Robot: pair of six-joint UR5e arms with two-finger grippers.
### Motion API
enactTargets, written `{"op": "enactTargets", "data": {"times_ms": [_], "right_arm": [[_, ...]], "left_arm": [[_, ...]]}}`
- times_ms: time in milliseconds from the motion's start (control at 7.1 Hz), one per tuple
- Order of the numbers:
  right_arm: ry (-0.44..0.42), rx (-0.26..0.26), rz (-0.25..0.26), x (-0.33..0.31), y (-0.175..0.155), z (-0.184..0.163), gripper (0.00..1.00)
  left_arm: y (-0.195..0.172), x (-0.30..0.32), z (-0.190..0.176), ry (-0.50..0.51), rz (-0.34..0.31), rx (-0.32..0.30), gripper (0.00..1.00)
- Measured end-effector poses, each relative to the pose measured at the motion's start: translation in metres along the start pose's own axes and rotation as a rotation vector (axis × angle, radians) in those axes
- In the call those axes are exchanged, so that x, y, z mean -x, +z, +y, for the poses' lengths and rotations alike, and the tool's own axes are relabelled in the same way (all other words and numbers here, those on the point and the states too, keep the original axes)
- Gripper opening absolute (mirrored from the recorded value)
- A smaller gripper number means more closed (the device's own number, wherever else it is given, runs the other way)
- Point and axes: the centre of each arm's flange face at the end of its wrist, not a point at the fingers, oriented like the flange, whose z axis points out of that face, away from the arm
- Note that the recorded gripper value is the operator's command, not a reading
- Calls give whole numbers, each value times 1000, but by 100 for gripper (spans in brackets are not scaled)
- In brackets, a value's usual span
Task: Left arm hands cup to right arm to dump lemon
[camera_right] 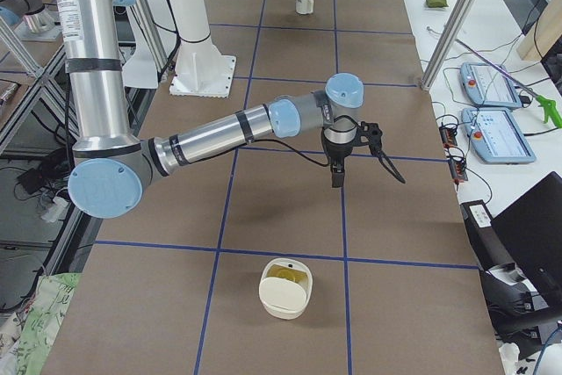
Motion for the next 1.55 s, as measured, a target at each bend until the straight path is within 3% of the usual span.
{"op": "enactTargets", "data": {"times_ms": [282, 563, 1268, 1549], "right_arm": [[117, 3, -20, -56, -6, 13, 99], [187, 48, -38, -91, 13, 20, 99], [181, 89, -49, -83, 32, 18, 99], [181, 98, -55, -81, 35, 18, 99]], "left_arm": [[-10, 48, -17, -18, 7, -8, 100], [-14, 72, -25, -21, -3, -10, 100], [-8, 85, -16, -41, -28, 0, 100], [-1, 94, 20, -53, 14, 7, 100]]}}
